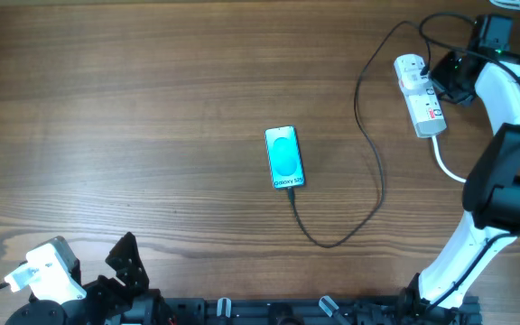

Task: Plug charger to phone and switch on socket
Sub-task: 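Press the power strip's rocker switch beside the charger with the right gripper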

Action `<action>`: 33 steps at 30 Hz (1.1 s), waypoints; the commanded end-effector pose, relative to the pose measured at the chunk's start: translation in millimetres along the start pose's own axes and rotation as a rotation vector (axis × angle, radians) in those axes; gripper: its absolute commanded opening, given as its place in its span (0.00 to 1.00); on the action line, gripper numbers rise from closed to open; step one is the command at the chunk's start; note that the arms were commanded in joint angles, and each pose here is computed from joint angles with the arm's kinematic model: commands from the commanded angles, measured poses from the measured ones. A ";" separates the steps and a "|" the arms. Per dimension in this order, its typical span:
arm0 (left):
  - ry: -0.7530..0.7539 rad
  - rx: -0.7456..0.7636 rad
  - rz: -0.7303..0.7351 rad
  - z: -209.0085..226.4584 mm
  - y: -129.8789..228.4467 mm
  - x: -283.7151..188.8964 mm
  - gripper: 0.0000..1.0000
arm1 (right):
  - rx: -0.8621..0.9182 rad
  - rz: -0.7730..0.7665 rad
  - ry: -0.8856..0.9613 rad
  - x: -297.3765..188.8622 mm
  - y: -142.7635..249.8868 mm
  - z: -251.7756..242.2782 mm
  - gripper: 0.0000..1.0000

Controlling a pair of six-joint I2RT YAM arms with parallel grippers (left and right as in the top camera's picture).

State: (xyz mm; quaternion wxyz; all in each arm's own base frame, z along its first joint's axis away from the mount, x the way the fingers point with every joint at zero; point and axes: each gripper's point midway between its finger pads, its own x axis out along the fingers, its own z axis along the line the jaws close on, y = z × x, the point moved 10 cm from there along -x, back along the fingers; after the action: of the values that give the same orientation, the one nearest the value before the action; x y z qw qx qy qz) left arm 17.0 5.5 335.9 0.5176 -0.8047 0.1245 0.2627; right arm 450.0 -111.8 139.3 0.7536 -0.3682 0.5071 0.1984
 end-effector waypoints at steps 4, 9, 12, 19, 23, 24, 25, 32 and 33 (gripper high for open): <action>-0.006 0.014 -0.004 0.7 0.1 0.2 1.00 | -0.050 0.052 -0.002 17.3 16.1 13.5 0.05; -0.006 0.014 -0.004 0.7 0.1 0.2 1.00 | -0.068 0.033 0.037 17.3 14.8 10.8 0.05; -0.006 0.014 -0.004 0.7 0.1 0.2 1.00 | -0.083 0.024 0.045 18.1 13.9 10.4 0.05; -0.006 0.014 -0.004 0.7 0.1 0.2 1.00 | -0.159 0.128 0.009 42.1 34.1 17.5 0.04; -0.006 0.014 -0.004 0.7 0.1 0.2 1.00 | -0.194 0.141 -0.001 40.9 40.4 25.7 0.04; -0.006 0.014 -0.004 0.7 0.1 0.2 1.00 | -0.195 0.149 -0.012 40.6 41.2 26.5 0.04; -0.006 0.014 -0.004 0.7 0.1 0.2 1.00 | -0.196 0.148 -0.011 40.6 41.1 26.3 0.05; -0.006 0.014 -0.004 0.7 0.1 0.2 1.00 | -0.134 -0.097 0.161 -19.4 1.3 22.1 0.04; -0.006 0.014 -0.004 0.7 0.1 0.2 1.00 | -0.127 -0.113 0.154 -24.8 -2.2 21.2 0.05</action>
State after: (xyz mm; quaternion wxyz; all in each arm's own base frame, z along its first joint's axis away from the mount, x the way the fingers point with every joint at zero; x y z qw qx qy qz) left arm 17.0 5.5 335.9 0.5176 -0.8047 0.1245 0.2627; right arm 450.9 -84.7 124.4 0.6810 -0.4322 0.5520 0.2114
